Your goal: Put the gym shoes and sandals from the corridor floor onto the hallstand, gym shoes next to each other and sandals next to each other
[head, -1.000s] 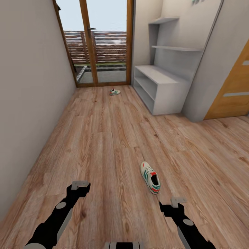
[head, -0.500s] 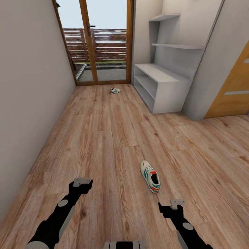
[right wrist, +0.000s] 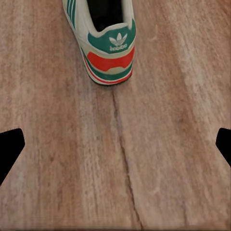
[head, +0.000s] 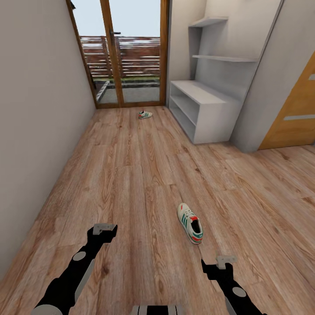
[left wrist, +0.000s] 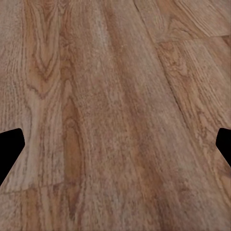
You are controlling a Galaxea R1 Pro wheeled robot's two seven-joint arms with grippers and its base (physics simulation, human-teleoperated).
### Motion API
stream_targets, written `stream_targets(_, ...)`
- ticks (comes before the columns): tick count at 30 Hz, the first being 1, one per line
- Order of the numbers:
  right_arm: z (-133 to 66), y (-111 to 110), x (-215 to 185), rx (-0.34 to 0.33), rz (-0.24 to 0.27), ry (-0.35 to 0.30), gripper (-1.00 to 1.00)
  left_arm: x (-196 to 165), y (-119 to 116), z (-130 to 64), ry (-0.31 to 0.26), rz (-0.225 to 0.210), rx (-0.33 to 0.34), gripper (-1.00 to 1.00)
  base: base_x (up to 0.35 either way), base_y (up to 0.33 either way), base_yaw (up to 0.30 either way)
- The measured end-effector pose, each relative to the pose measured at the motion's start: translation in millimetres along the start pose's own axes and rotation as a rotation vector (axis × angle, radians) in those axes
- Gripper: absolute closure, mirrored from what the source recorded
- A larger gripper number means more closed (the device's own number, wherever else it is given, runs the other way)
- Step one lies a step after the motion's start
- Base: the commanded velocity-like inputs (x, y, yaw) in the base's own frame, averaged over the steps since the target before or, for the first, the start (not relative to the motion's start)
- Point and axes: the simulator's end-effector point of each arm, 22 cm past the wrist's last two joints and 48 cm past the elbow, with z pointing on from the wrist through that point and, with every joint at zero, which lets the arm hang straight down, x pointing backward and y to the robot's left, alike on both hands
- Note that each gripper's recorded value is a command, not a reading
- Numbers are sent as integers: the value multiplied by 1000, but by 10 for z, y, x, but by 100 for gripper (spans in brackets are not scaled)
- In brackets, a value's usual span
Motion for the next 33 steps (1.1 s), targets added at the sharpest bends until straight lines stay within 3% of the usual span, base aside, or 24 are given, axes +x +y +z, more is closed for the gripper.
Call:
stream_targets(19,-16,6,-140,-2,-2,-87,-100,44,-1,-19,5,2,-1,-100,37,-16,0)
stream_targets(20,-52,7,-392,-2,-4,-202,-100,44,0,-19,5,2,-1,-100,200,-110,0)
stream_targets(33,-53,15,-397,-3,-3,-205,-100,46,-23,-18,6,-1,1,-100,69,-40,0)
